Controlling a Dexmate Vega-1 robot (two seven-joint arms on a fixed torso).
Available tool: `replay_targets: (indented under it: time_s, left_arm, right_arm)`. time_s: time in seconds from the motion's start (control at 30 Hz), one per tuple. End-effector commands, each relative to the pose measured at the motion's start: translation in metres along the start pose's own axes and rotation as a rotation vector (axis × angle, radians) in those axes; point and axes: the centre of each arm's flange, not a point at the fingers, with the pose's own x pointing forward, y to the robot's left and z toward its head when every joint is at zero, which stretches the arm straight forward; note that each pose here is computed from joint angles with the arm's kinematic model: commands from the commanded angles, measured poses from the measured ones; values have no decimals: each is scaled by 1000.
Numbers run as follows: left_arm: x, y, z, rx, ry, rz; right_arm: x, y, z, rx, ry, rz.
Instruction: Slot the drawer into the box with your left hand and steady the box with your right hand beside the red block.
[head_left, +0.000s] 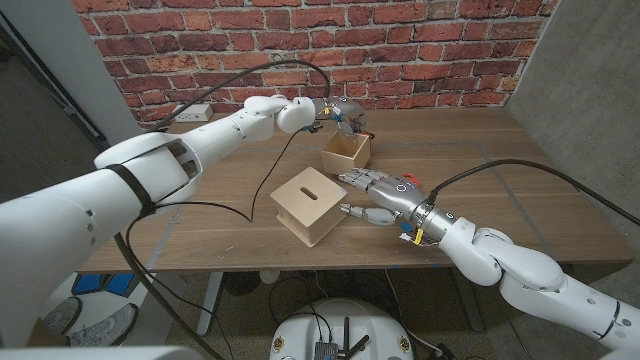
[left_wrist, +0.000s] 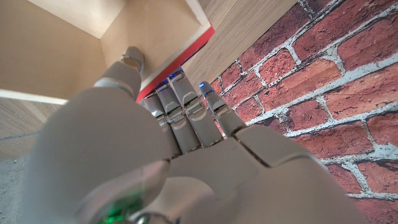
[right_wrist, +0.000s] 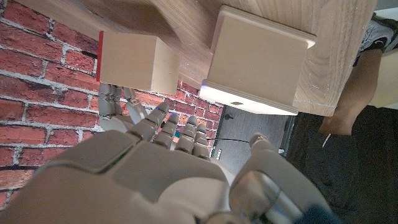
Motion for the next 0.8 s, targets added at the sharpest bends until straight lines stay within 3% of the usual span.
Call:
replay_targets:
  time_s: [0.03, 0.5, 0.8]
  left_arm:
    - [-1, 1, 4, 12, -8, 6]
    - [-3, -1, 22, 24, -23, 15]
    - [-3, 2, 24, 37, -27, 31]
  right_arm:
    - [4, 4, 13, -92, -19, 49]
    - [-2, 13, 31, -112, -36, 67]
    - [1, 16, 42, -159, -40, 94]
